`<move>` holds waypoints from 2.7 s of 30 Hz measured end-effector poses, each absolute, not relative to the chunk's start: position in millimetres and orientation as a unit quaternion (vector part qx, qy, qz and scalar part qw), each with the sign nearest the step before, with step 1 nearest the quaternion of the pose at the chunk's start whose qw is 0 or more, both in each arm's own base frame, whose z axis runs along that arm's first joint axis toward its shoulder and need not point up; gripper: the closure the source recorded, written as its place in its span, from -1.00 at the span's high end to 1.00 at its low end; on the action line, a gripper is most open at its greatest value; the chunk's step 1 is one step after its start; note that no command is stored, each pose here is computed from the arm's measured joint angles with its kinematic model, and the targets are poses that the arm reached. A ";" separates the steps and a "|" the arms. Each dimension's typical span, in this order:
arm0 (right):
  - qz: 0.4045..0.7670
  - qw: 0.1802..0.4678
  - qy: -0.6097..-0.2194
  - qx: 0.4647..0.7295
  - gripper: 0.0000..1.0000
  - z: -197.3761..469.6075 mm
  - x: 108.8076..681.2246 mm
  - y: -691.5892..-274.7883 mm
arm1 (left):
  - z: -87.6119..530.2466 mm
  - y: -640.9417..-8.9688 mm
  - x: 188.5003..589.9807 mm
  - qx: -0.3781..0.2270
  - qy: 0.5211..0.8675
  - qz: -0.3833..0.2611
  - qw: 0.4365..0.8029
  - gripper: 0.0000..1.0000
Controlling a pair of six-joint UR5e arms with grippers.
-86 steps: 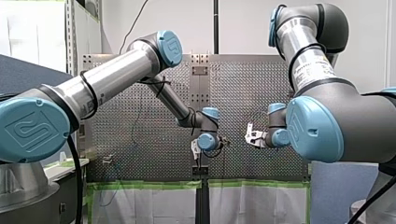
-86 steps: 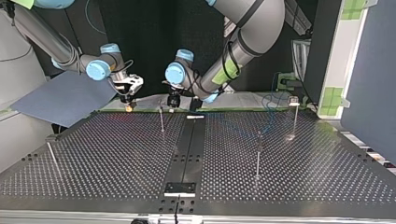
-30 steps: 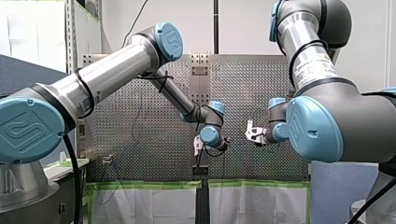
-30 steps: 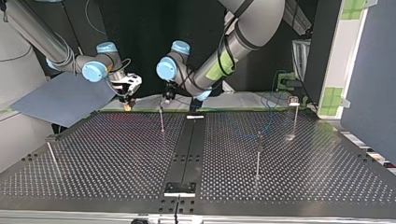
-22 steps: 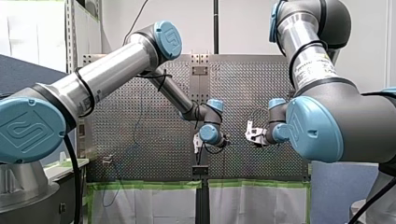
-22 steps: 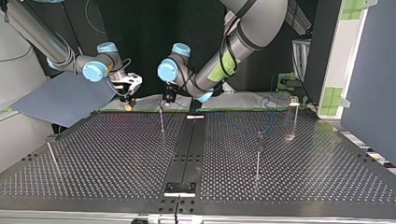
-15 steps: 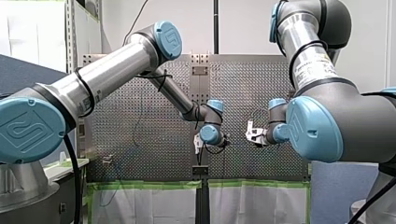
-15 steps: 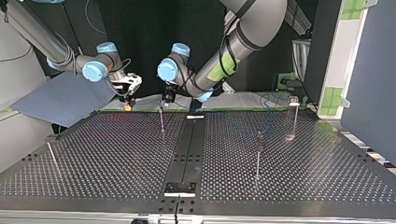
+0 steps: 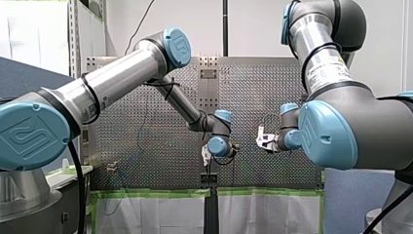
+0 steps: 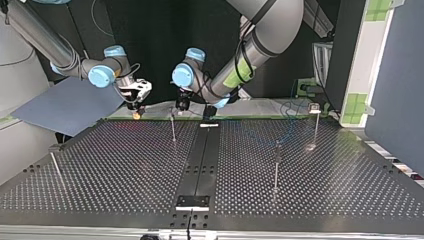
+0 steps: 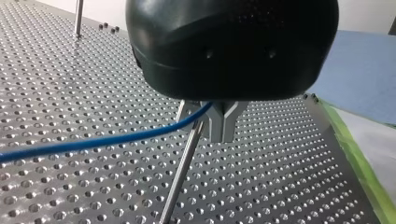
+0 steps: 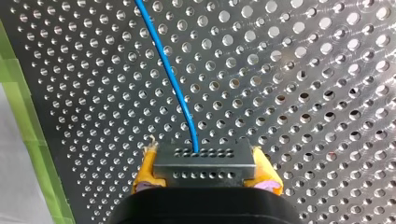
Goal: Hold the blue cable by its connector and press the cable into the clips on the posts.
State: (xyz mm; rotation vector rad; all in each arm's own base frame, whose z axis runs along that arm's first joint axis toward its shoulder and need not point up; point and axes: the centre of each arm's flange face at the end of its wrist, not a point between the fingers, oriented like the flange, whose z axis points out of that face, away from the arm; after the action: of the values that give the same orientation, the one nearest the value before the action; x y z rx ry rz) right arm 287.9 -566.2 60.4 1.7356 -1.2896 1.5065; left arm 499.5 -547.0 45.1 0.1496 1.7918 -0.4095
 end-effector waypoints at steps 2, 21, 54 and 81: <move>0.554 0.251 -0.473 0.637 -1.00 60.4 288.1 -566.5 | 45.2 -546.3 501.7 0.063 0.772 -0.179 0.606 -1.00; 0.573 0.262 -0.462 0.624 -1.00 61.7 289.4 -573.4 | 44.3 -529.0 523.7 0.046 0.771 -0.190 0.606 -1.00; 0.576 0.270 -0.461 0.619 -1.00 38.6 275.5 -592.6 | 64.0 -529.5 576.3 0.037 0.764 -0.191 0.616 -1.00; 0.580 0.264 -0.459 0.619 -1.00 42.5 275.3 -597.5 | 60.5 -522.1 566.9 0.094 0.783 -0.099 0.607 1.00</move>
State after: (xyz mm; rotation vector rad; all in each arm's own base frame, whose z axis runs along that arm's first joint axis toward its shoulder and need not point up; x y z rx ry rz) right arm 275.3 -597.5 42.5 1.6723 -1.2398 1.5686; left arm 566.9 -522.1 60.5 0.2169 1.8099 -0.2284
